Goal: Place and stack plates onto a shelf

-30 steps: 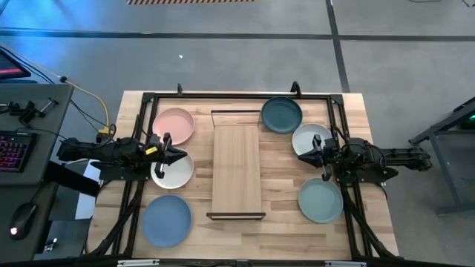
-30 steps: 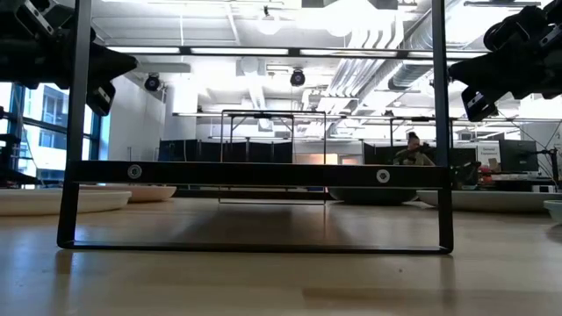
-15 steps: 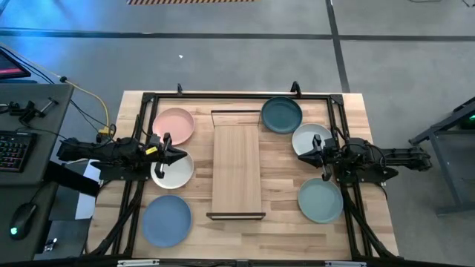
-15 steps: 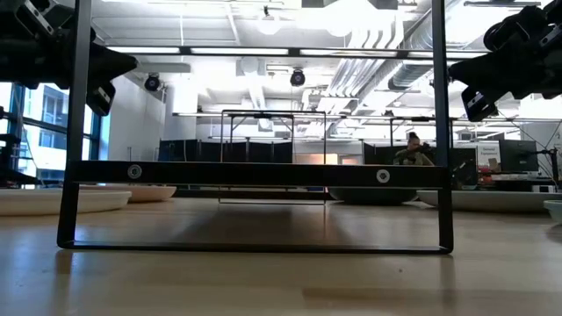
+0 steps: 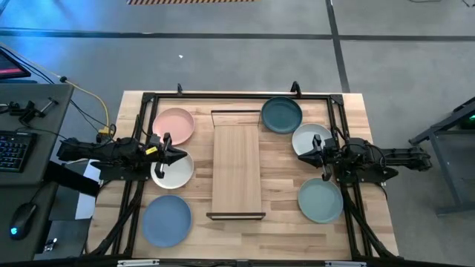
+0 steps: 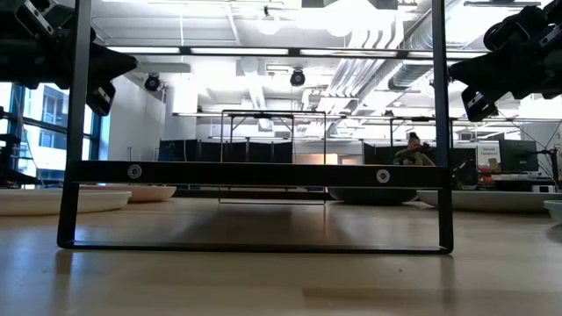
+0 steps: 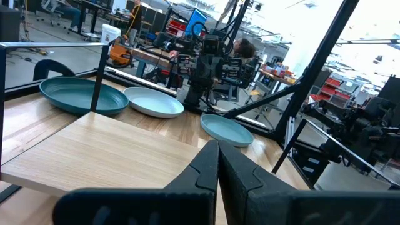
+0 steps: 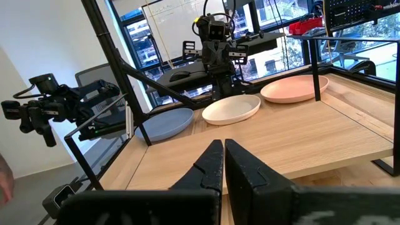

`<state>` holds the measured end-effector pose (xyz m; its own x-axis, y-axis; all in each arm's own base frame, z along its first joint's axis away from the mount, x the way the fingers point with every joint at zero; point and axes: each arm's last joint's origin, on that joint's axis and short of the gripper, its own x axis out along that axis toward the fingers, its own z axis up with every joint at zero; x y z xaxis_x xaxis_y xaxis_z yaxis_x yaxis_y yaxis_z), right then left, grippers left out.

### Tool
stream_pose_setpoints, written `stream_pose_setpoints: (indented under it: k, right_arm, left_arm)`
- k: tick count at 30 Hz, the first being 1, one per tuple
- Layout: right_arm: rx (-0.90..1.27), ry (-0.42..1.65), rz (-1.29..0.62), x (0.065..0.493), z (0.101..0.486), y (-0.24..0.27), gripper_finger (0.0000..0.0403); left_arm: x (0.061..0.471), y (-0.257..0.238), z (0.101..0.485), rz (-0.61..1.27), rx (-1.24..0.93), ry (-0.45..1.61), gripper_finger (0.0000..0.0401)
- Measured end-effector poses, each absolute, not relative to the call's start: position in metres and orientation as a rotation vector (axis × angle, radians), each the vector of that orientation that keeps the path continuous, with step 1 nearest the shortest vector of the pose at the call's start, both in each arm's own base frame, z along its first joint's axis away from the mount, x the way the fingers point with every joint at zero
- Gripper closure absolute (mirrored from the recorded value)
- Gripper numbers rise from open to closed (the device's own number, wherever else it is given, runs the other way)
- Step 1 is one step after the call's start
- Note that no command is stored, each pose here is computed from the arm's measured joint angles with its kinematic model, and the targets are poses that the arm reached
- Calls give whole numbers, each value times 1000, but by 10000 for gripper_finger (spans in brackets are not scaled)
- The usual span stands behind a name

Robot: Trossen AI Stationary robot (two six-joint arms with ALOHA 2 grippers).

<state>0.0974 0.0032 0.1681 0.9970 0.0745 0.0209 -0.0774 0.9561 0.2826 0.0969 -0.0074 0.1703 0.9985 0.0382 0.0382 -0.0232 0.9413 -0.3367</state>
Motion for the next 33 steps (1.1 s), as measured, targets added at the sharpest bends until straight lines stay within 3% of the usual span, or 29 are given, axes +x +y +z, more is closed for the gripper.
stream_pose_setpoints:
  k: [14, 23, 27, 33]
  right_arm:
    - [185, -71, 9, 97, 173, 1, 402]
    - [745, -818, -165, 71, 228, -11, 402]
    - [785, -860, -222, 69, 229, -13, 402]
    - [1028, -786, -264, 83, 243, -15, 399]
  left_arm:
    - [97, -7, 170, 31, -343, -45, 401]
    - [97, -7, 170, 31, -343, -44, 401]
    - [97, -7, 170, 31, -343, -44, 401]
    - [97, -7, 170, 31, -343, -44, 401]
